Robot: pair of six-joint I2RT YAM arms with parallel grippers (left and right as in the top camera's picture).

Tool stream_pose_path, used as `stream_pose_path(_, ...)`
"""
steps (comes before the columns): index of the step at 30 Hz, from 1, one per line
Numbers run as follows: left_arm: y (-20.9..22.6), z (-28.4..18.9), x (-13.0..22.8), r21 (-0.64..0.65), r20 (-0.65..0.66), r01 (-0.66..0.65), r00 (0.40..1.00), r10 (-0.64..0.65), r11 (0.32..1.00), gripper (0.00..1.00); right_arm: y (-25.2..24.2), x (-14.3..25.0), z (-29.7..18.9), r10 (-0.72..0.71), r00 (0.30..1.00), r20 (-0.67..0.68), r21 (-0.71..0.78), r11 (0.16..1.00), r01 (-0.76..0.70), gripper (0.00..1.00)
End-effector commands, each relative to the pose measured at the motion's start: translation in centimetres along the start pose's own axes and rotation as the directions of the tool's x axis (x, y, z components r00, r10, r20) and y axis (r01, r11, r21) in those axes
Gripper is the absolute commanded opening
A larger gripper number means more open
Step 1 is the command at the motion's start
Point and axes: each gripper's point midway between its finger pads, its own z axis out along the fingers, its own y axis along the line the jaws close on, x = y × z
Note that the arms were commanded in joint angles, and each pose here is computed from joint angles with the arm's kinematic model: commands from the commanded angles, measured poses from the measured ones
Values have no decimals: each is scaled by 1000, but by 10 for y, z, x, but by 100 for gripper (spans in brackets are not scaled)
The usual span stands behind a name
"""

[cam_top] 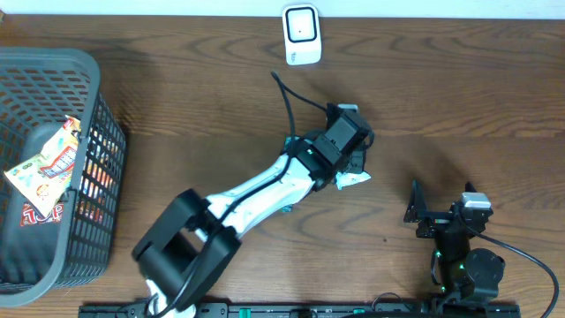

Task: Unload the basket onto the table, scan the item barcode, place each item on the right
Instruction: 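Carry the green packet out and lower it right of the bottle, then open the left gripper, release the packet, and withdraw to the basket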

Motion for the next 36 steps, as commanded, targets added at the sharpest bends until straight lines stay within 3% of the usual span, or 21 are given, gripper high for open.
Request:
stream_pose_path(1, 16, 19, 15, -57, -34, 44, 998, -46, 997, 21, 0, 1, 0, -14, 1000, 1, 3, 1000, 14, 99)
stream_pose_path(10, 51, 44, 69, -193, -201, 125, 966, -164, 973, 21, 0, 1, 0, -14, 1000, 1, 3, 1000, 14, 99)
stream_pose_path(17, 23, 13, 39, -92, -148, 104, 982, -117, 990, 23, 0, 1, 0, -14, 1000, 1, 3, 1000, 14, 99)
stream_pose_path(23, -19, -78, -42, 17, 124, -59, 991, 56, 998, 75, 0, 1, 0, -14, 1000, 1, 3, 1000, 14, 99)
stream_pose_path(26, -15, -144, -89, -72, 341, -119, 930, 136, 990, 96, 0, 1, 0, -14, 1000, 1, 3, 1000, 14, 99)
stream_pose_path(28, 7, -194, -119, -203, 487, -73, 858, 166, 976, 98, 0, 1, 0, -14, 1000, 1, 3, 1000, 14, 99)
stream_pose_path(31, 65, -280, -153, -388, 675, 153, 719, 167, 909, 98, 0, 1, 0, -14, 1000, 1, 3, 1000, 14, 99)
stream_pose_path(36, 165, -388, -161, -461, 805, 467, 577, 135, 755, 98, 0, 1, 0, -14, 1000, 1, 3, 1000, 14, 99)
